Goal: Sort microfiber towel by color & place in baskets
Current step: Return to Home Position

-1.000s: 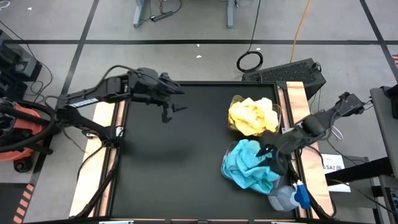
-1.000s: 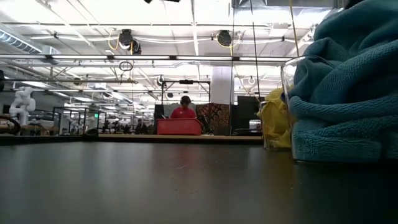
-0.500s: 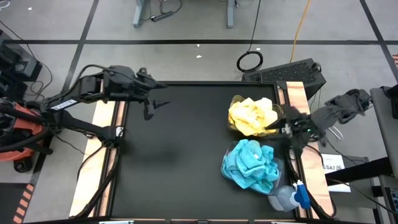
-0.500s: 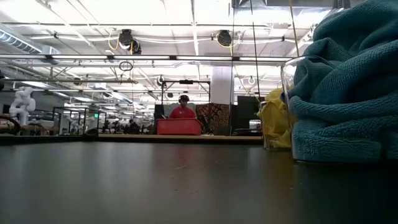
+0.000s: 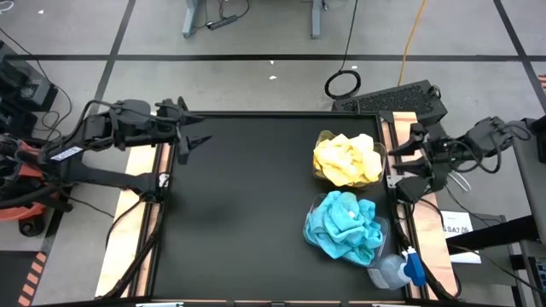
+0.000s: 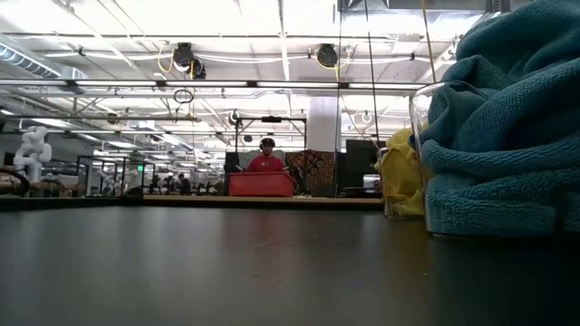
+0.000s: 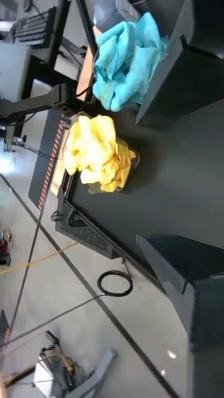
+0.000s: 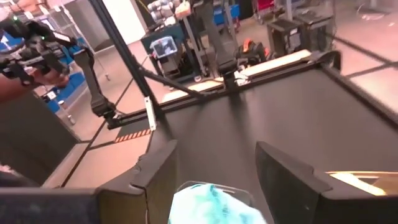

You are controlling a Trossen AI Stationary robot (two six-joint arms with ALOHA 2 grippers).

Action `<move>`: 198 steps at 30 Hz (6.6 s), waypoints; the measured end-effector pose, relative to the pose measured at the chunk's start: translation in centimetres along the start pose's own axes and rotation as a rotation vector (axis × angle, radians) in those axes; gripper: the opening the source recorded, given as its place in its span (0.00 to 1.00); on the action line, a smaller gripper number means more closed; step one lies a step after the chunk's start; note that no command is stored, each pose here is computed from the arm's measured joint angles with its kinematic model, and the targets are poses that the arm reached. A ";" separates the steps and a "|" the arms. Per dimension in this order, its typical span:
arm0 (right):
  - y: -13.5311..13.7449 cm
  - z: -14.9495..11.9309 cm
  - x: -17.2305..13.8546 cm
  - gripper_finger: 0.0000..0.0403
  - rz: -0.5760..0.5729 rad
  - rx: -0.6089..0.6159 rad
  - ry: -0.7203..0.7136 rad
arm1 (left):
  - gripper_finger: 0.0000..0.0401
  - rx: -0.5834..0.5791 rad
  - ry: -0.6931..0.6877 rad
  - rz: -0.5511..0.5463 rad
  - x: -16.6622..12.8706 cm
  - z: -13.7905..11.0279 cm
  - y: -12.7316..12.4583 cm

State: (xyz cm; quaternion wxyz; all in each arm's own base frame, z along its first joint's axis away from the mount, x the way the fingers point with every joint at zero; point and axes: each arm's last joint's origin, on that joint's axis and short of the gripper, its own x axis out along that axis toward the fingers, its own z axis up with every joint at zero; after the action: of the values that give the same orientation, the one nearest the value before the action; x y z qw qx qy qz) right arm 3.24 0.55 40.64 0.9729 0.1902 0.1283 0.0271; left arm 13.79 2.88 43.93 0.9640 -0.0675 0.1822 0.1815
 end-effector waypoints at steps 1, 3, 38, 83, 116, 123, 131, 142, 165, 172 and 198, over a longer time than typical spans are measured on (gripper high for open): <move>-0.2 0.0 -0.3 0.50 -0.006 -0.006 -0.011 | 0.75 -0.014 -0.004 0.004 -0.1 -0.5 0.1; -0.7 -0.2 -1.0 0.50 -0.017 -0.017 -0.023 | 0.75 -0.051 -0.021 0.010 -0.2 -1.4 0.3; -6.4 -11.9 1.4 0.50 -0.128 0.144 -0.083 | 0.74 -0.426 -0.182 0.031 4.5 -17.4 1.9; -7.4 -20.7 9.5 0.50 -0.228 0.384 -0.044 | 0.74 -0.502 -0.114 -0.063 7.3 -27.4 2.5; -7.4 -20.6 9.5 0.50 -0.227 0.381 -0.045 | 0.74 -0.422 -0.113 -0.053 7.3 -27.4 2.5; -7.4 -20.6 9.5 0.50 -0.226 0.381 -0.045 | 0.75 -0.422 -0.113 -0.054 7.3 -27.4 2.5; -7.4 -20.6 9.5 0.50 -0.226 0.382 -0.046 | 0.75 -0.422 -0.112 -0.054 7.3 -27.4 2.5; -7.4 -20.6 9.5 0.50 -0.226 0.382 -0.046 | 0.75 -0.422 -0.113 -0.054 7.3 -27.4 2.5; -7.4 -20.6 9.5 0.50 -0.226 0.382 -0.045 | 0.75 -0.422 -0.112 -0.054 7.3 -27.4 2.5; -7.4 -20.6 9.5 0.50 -0.226 0.382 -0.045 | 0.75 -0.422 -0.112 -0.054 7.3 -27.4 2.5; -7.4 -20.6 9.5 0.50 -0.226 0.382 -0.046 | 0.75 -0.422 -0.112 -0.054 7.3 -27.4 2.5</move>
State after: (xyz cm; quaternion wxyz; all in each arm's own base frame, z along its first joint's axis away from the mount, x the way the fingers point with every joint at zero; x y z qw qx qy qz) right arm 7.05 2.13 17.13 0.9188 0.3558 0.1296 -0.1113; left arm 10.23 2.23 15.64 0.9416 -0.2626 0.0845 0.1932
